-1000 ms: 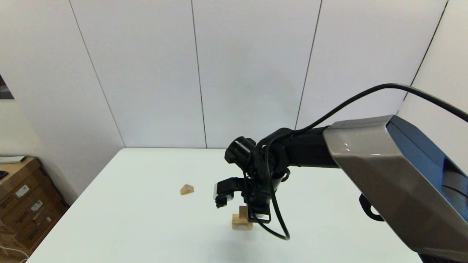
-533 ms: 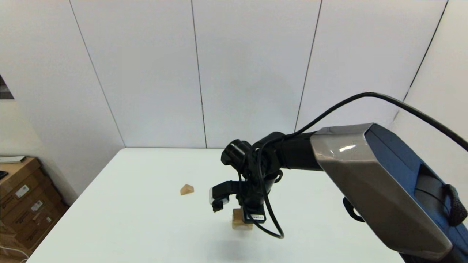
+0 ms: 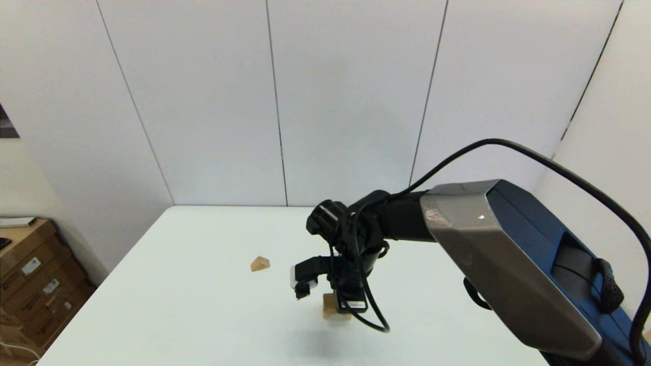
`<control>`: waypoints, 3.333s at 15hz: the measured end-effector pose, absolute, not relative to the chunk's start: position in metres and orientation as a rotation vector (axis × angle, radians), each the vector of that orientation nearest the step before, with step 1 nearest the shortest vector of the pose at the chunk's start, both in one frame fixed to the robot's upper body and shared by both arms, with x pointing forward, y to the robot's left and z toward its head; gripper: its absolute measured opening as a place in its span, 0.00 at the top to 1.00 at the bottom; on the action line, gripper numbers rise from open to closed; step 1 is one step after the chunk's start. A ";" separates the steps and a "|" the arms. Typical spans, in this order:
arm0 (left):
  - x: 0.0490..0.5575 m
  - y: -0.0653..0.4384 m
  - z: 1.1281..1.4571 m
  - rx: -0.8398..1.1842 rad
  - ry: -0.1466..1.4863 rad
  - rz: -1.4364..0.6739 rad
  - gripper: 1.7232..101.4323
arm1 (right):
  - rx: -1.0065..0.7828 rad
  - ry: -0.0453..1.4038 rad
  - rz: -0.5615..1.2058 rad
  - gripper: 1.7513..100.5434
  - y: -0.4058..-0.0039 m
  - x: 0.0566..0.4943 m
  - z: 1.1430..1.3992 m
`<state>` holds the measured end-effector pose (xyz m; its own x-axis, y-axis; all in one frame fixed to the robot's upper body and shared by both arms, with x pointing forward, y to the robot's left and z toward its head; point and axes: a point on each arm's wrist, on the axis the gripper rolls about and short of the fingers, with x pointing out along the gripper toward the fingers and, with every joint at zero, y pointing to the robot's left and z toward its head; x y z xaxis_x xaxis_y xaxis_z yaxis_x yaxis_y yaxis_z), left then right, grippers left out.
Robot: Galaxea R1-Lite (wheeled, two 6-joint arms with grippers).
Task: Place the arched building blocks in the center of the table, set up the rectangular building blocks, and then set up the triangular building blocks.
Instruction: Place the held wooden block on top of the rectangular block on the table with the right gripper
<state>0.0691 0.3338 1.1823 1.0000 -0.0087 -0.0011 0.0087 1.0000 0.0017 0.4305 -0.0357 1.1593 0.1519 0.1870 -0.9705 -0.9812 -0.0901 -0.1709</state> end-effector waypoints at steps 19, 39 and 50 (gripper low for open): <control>0.069 0.334 1.182 0.002 0.001 -0.009 0.04 | -1.222 0.893 1.241 0.77 -0.032 0.433 1.152; 0.069 0.334 1.182 0.002 0.001 -0.009 0.04 | -1.225 0.903 1.245 0.77 -0.032 0.434 1.148; 0.069 0.334 1.182 0.002 0.001 -0.010 0.04 | -1.222 0.905 1.241 0.77 -0.033 0.434 1.148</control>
<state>0.0691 0.3338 1.1823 1.0000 -0.0096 -0.0015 0.0096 1.0000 0.0017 0.4341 -0.0331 1.1479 0.1538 0.1877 -0.9701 -0.9810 -0.0888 -0.1727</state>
